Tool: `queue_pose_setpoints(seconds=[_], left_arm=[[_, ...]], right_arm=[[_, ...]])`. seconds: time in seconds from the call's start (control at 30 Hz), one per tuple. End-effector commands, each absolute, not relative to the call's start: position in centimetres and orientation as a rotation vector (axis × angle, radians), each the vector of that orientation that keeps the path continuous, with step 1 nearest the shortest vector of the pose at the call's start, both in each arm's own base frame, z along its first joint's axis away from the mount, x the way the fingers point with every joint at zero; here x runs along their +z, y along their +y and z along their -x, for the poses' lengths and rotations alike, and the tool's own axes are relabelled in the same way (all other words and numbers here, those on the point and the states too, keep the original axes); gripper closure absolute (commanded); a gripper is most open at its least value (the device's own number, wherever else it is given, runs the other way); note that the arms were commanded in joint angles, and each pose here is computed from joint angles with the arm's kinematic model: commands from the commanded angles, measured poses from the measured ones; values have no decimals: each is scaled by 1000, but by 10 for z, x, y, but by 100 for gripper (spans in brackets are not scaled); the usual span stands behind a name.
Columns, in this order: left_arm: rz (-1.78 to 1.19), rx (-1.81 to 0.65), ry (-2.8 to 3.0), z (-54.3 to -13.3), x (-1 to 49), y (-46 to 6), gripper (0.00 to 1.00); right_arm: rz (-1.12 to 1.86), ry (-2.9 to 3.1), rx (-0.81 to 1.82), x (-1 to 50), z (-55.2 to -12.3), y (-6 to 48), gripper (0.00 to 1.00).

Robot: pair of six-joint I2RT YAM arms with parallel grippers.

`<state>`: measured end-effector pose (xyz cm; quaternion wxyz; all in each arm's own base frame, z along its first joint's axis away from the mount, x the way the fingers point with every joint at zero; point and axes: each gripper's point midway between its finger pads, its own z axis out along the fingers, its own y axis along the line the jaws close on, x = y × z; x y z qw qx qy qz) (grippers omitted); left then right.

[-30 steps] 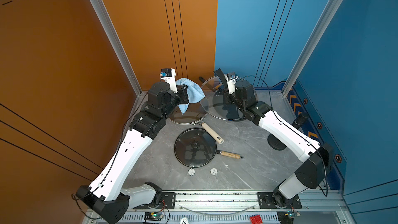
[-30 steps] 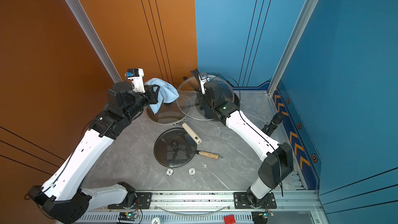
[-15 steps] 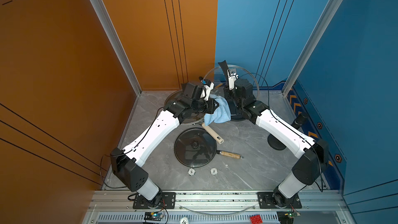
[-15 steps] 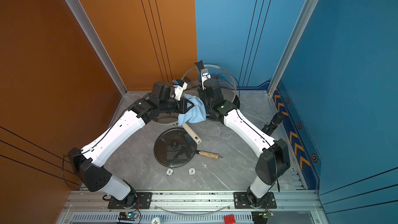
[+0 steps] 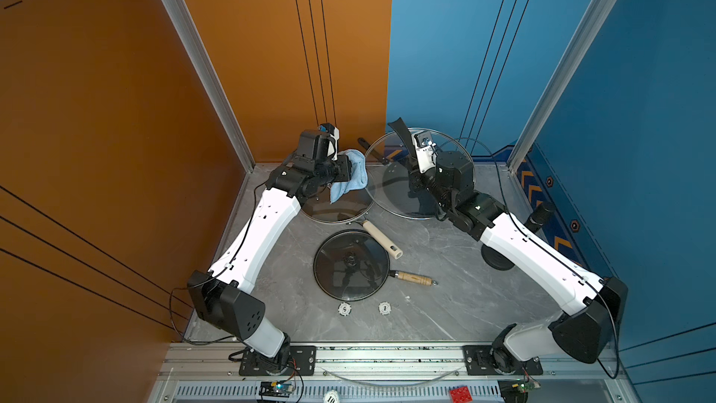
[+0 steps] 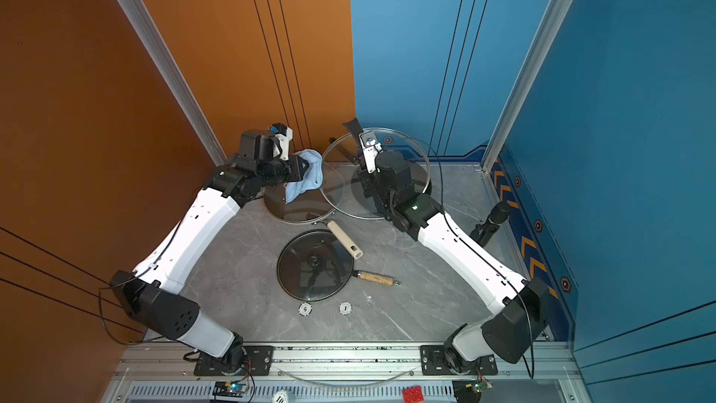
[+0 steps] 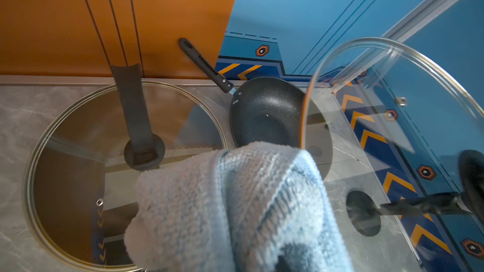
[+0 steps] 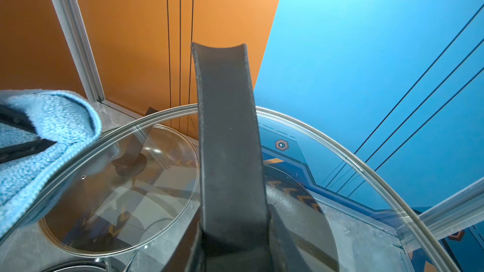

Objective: Wipe the pot lid with a cloth
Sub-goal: Wipe the pot lid.

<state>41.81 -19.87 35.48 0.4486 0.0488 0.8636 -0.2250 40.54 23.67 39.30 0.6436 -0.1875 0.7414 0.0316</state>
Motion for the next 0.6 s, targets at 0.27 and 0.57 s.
queue_pose_setpoints(seconds=[0.27, 0.57], left_arm=[[-467, -854, 1798, -337, 460, -274, 75], [-231, -830, 2017, -397, 372, -264, 76]], right_arm=[[383, 1502, 142, 457, -407, 251, 98], [367, 1438, 231, 485, -384, 251, 98]])
